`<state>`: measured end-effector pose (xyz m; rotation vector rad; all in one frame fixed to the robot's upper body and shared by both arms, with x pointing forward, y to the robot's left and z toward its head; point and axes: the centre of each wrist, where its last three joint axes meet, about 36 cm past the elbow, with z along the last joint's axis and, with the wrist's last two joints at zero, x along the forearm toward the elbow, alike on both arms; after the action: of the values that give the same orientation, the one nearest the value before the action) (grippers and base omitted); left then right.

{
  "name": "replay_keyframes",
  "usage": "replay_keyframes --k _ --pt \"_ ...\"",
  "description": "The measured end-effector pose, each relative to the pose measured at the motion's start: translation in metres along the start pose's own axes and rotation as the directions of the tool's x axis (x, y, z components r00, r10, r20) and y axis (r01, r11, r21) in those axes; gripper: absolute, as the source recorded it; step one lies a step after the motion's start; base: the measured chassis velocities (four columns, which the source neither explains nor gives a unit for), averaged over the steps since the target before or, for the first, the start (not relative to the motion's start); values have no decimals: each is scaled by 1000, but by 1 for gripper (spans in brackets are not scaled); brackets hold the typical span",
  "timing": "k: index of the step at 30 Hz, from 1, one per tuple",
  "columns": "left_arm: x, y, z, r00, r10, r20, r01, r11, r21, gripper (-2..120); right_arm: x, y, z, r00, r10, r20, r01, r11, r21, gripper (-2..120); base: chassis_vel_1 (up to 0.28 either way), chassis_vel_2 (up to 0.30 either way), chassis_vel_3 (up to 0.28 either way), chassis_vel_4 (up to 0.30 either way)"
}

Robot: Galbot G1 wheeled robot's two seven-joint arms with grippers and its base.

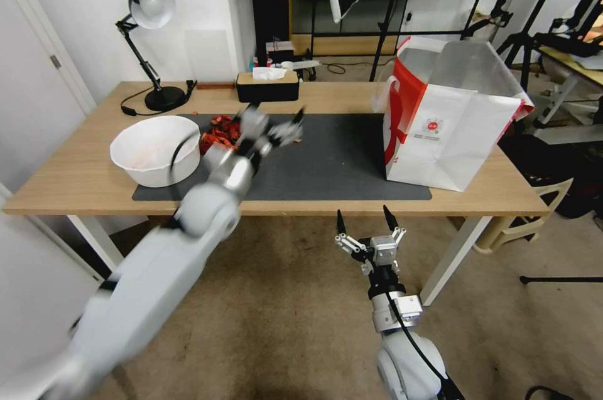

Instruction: Close the takeout container lid, then place the container into the takeout bag.

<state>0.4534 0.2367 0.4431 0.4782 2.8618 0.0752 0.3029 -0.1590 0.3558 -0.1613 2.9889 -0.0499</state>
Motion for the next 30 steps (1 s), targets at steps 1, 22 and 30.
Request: replay_keyframes --k 1,22,30 --pt "7 3 3 1000 -14 -2 14 1000 -9 100 0 -1 -1 1000 2 0 -2 1000 1 100 0 0 0 0" --pt "156 -35 40 938 -331 -103 331 943 -15 100 8 -3 0 998 36 -42 -37 999 -38 100 0 0 0 0" --pt "165 -47 41 942 -306 -135 310 951 9 100 14 -1 4 998 36 -59 -39 998 -39 100 0 0 0 0"
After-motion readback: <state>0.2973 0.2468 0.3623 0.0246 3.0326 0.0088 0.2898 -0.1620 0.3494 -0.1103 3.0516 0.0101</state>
